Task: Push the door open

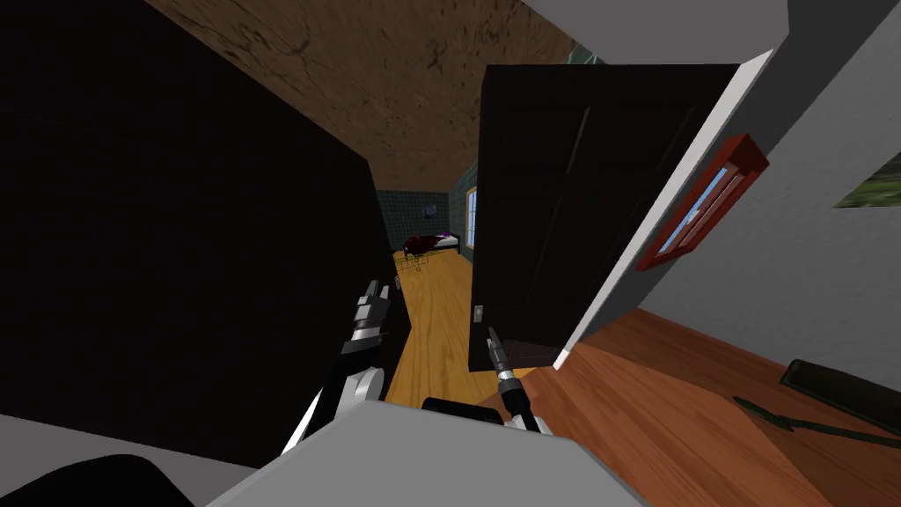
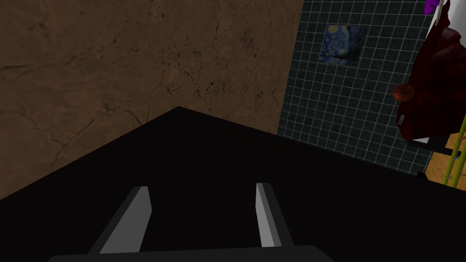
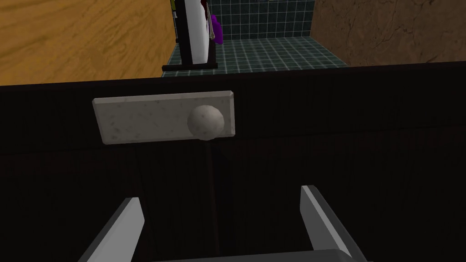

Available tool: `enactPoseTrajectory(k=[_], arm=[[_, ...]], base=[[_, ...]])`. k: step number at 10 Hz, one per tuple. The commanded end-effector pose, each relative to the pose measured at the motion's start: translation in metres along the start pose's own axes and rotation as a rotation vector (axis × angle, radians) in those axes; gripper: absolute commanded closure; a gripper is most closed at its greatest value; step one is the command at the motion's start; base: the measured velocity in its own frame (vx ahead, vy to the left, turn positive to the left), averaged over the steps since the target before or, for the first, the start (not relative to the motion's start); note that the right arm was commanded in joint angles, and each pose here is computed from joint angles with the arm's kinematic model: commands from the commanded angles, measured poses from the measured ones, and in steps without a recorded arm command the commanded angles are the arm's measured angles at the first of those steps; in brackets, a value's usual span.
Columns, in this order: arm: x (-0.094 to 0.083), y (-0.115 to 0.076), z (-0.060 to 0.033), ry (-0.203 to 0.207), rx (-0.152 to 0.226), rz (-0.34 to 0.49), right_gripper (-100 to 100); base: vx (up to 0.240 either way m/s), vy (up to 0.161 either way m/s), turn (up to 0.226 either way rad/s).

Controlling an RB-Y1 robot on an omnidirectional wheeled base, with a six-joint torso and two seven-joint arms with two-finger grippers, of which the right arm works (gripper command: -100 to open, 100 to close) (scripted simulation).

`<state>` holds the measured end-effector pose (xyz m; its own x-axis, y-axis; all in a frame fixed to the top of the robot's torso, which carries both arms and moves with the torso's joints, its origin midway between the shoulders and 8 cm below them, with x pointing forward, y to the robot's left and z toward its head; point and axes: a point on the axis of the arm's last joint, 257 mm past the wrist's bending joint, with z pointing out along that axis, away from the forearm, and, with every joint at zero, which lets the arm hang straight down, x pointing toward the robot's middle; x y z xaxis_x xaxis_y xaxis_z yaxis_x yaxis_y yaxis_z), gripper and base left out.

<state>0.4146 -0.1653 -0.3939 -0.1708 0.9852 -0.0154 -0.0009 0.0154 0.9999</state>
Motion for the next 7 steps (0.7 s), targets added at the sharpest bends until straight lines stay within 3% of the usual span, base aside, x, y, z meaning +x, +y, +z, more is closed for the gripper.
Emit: enactPoseTrajectory(k=[1, 7], arm=[[-0.0023, 0.0005, 0.0006, -0.003, -0.003, -0.004, -100], [-0.0042, 0.0017, 0.0029, -0.014, -0.012, -0.003, -100]], base=[[0.191, 0.016, 0.014], [0.183, 0.030, 0.022]])
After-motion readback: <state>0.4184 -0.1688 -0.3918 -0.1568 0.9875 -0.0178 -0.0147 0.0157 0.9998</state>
